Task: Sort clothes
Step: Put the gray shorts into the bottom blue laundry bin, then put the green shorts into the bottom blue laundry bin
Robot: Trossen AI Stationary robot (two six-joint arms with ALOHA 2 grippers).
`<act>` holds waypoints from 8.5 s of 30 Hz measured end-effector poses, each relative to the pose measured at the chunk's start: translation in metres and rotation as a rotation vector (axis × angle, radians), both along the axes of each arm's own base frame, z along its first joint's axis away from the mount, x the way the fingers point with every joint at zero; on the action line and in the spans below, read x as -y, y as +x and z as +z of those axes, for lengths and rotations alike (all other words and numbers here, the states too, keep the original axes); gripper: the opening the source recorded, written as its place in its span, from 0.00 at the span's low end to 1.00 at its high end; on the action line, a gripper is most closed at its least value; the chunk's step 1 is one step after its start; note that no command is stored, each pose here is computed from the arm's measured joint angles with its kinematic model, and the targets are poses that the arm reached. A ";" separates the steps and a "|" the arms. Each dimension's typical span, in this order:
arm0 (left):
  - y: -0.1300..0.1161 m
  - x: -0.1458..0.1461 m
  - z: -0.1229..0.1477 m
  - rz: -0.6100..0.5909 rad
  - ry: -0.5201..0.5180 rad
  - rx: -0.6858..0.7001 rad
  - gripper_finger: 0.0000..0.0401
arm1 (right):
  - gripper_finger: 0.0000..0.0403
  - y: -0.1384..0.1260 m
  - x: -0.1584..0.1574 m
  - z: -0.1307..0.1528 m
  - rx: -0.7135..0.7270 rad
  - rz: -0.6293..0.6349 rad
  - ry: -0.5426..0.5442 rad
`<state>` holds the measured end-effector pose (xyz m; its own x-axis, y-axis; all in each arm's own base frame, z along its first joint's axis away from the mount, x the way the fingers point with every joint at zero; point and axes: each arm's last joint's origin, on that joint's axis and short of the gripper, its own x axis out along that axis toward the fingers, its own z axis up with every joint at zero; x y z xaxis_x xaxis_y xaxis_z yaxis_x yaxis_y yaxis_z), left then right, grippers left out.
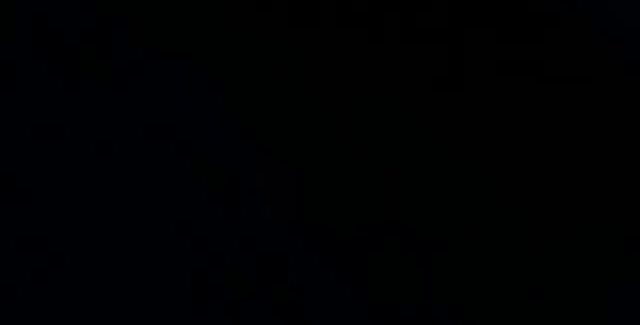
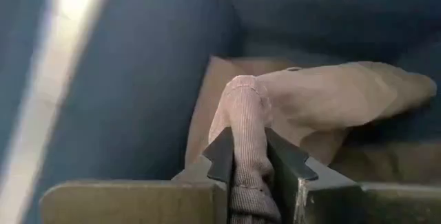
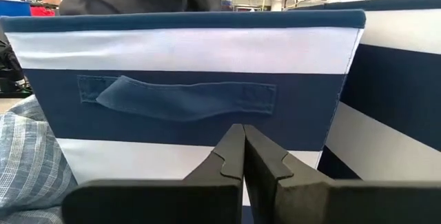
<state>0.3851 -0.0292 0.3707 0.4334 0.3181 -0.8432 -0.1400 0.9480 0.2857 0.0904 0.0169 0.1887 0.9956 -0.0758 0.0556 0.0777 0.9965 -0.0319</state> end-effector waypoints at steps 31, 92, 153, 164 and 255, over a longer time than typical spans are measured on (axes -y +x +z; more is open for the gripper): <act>-0.016 -0.024 0.027 0.097 -0.357 -0.030 0.46 | 0.02 0.000 0.000 0.000 -0.002 0.003 -0.002; -0.027 -0.014 -0.074 0.062 -0.287 0.134 0.42 | 0.02 0.000 0.000 0.007 0.066 0.002 0.016; -0.106 -0.109 -0.011 0.375 -0.009 0.419 0.42 | 0.02 0.094 0.082 0.123 -0.512 -0.562 -0.174; -0.127 -0.090 0.059 0.293 0.069 0.628 0.42 | 0.02 0.073 0.068 0.182 -0.279 -0.495 -0.200; -0.255 0.219 -0.014 -0.306 -0.333 0.410 0.42 | 0.75 0.117 -0.200 0.067 -1.369 -0.414 0.827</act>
